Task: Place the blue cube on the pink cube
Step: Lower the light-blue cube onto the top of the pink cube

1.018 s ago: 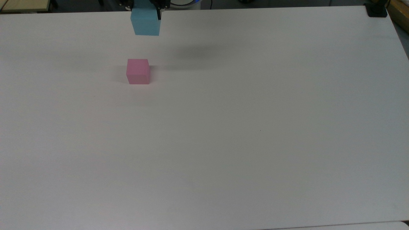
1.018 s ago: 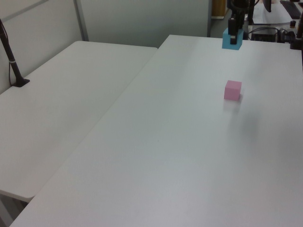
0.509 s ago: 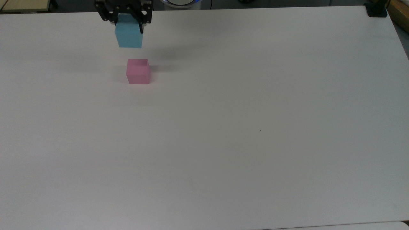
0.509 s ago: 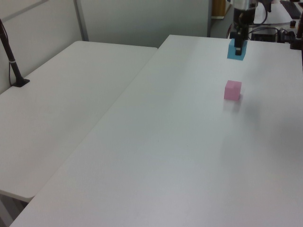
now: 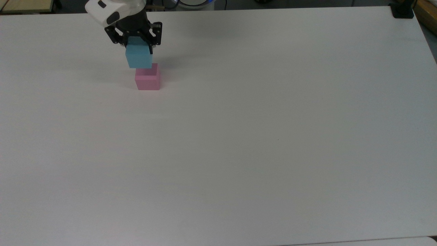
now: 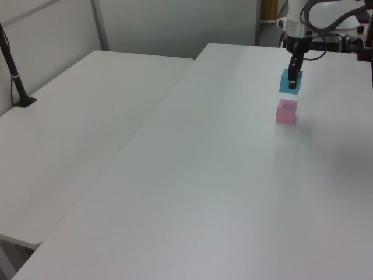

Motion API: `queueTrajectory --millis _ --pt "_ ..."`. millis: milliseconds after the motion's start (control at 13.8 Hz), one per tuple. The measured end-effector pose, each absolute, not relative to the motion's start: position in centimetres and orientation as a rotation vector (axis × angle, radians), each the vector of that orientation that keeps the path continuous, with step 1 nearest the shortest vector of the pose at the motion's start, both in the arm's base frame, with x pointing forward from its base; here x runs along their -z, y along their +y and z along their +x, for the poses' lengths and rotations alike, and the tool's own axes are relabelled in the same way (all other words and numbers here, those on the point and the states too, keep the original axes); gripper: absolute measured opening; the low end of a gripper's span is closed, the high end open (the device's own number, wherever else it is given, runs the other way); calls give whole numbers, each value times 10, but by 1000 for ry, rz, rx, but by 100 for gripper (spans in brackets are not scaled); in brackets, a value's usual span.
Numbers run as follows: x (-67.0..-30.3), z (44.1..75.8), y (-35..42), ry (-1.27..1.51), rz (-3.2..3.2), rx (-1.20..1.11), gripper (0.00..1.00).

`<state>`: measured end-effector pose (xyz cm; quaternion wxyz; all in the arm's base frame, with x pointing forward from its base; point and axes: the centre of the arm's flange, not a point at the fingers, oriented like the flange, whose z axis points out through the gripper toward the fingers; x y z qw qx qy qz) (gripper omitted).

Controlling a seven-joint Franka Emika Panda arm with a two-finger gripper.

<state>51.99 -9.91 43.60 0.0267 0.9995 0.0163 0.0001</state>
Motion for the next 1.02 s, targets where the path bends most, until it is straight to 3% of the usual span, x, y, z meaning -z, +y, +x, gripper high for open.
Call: queueTrajectory --millis 509,1018 --pt "-401 525 -107 8 3091 9 61" --pt "-395 524 -103 -51 3092 17 61"
